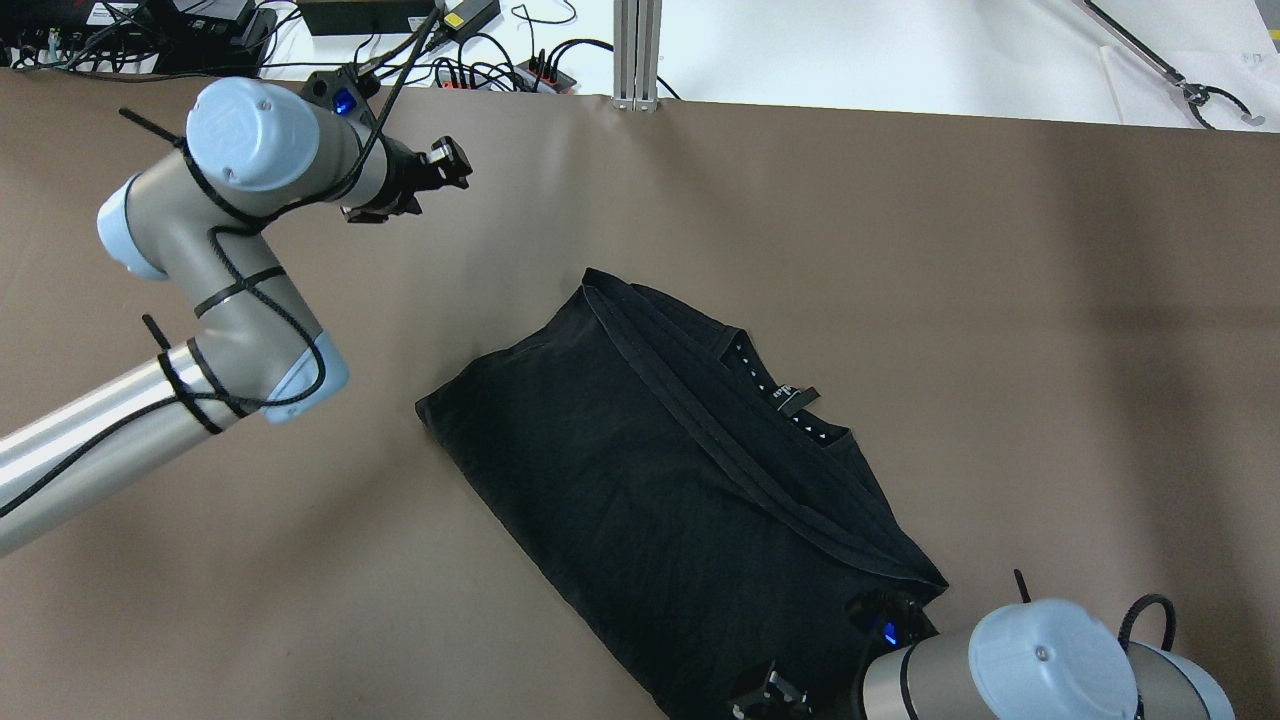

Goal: Fold clothes
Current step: 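Grasp the shirt's side edge with both grippers at its near and far corners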

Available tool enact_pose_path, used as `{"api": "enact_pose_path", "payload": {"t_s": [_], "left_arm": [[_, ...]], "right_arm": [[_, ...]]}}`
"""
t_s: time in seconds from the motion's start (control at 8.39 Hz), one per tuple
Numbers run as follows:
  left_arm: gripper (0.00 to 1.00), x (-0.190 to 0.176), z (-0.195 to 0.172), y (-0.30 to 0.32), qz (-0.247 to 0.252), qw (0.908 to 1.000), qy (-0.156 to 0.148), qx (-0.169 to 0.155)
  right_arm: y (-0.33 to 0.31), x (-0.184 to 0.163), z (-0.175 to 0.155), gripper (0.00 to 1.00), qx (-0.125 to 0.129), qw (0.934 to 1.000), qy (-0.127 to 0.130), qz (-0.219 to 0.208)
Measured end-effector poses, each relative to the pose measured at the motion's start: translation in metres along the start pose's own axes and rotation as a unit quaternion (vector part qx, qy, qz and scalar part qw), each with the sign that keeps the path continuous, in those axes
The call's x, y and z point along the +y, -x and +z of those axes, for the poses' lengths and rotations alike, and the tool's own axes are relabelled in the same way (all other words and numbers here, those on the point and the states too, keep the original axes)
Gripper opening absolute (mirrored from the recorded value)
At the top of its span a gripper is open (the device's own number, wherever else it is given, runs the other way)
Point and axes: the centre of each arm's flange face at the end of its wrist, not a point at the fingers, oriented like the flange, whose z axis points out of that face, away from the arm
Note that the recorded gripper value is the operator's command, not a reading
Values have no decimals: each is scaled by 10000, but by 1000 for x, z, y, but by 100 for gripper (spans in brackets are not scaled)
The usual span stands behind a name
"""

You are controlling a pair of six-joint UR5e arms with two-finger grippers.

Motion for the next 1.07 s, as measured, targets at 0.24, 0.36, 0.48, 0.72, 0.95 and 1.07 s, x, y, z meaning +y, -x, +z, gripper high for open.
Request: {"api": "enact_pose_path", "payload": {"t_s": [0.24, 0.36, 0.48, 0.72, 0.95, 1.07], "left_arm": [[69, 65, -25, 39, 16, 9993, 358, 127], [69, 94, -30, 66, 42, 9987, 499, 60], [69, 126, -26, 88, 78, 9984, 556, -55], [67, 182, -10, 109, 227, 9980, 552, -229], [58, 197, 6, 126, 285, 9973, 531, -429], [42, 199, 9, 130, 295, 9970, 528, -479]], "right_arm": [[12, -27, -9, 95, -304, 9979, -576, -39], [17, -36, -6, 95, -395, 9957, -828, -128], [20, -42, -4, 95, -438, 9939, -987, -200], [23, -49, -6, 95, -500, 9920, -1135, -243], [26, -53, -9, 95, -537, 9912, -1182, -248], [26, -53, -10, 95, -542, 9911, -1185, -254]]}}
